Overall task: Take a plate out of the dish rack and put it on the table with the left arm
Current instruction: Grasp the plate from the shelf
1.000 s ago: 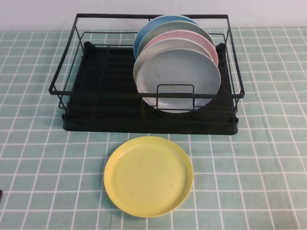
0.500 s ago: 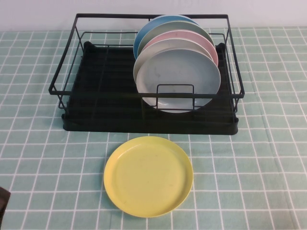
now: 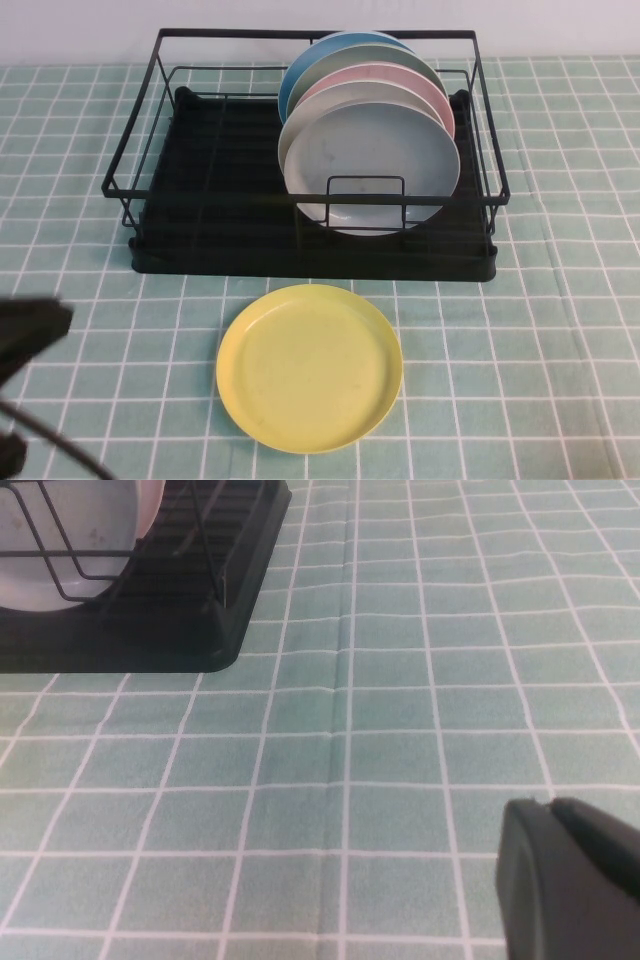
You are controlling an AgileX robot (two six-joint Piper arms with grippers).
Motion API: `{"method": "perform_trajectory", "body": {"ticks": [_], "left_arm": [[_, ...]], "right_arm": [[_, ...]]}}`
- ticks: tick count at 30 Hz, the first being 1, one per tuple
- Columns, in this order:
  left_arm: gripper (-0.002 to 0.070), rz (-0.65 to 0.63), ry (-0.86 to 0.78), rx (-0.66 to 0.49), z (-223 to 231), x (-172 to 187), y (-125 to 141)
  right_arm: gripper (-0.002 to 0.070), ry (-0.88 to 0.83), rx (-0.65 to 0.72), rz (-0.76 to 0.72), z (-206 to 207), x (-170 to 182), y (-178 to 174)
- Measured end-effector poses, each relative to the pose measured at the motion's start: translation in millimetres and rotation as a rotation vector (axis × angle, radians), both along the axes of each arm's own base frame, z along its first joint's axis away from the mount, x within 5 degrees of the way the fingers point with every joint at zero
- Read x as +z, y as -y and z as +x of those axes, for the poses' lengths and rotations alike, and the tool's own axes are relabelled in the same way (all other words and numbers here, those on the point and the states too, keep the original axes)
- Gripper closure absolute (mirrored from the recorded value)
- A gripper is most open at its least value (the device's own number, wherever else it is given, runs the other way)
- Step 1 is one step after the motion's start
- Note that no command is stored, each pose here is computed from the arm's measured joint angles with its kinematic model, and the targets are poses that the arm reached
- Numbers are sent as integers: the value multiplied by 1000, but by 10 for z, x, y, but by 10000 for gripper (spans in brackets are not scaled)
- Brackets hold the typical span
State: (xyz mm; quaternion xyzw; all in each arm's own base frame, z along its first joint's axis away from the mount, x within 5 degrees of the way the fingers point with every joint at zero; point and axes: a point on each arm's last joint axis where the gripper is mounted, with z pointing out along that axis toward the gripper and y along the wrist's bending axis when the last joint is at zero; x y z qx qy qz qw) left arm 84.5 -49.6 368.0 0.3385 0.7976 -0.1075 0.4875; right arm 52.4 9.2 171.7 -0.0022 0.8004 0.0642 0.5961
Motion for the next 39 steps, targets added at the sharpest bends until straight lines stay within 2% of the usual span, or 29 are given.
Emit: {"method": "perform_trajectory", "body": {"ticks": [5, 10, 12, 15, 19, 22, 25, 29, 35, 39], "left_arm": [[678, 107, 47, -142, 449, 199, 173], [676, 127, 29, -196, 931, 120, 408], [652, 162, 43, -239, 1086, 56, 521], [549, 221, 71, -318, 1289, -67, 727], [321, 257, 126, -373, 1499, -225, 1030], [237, 267, 215, -363, 1636, -322, 1240], [221, 294, 326, -348, 1758, -402, 1428], [237, 321, 408, -324, 1883, -545, 1624], [267, 329, 432, -293, 2167, -669, 1831], [270, 273, 428, -256, 2323, -621, 1946]], "right_arm": [[694, 0, 0, 0, 0, 0, 0], [694, 0, 0, 0, 0, 0, 0], [694, 0, 0, 0, 0, 0, 0], [694, 0, 0, 0, 0, 0, 0], [694, 0, 0, 0, 0, 0, 0], [694, 0, 0, 0, 0, 0, 0], [694, 0, 0, 0, 0, 0, 0], [694, 0, 0, 0, 0, 0, 0], [694, 0, 0, 0, 0, 0, 0], [694, 0, 0, 0, 0, 0, 0]]}}
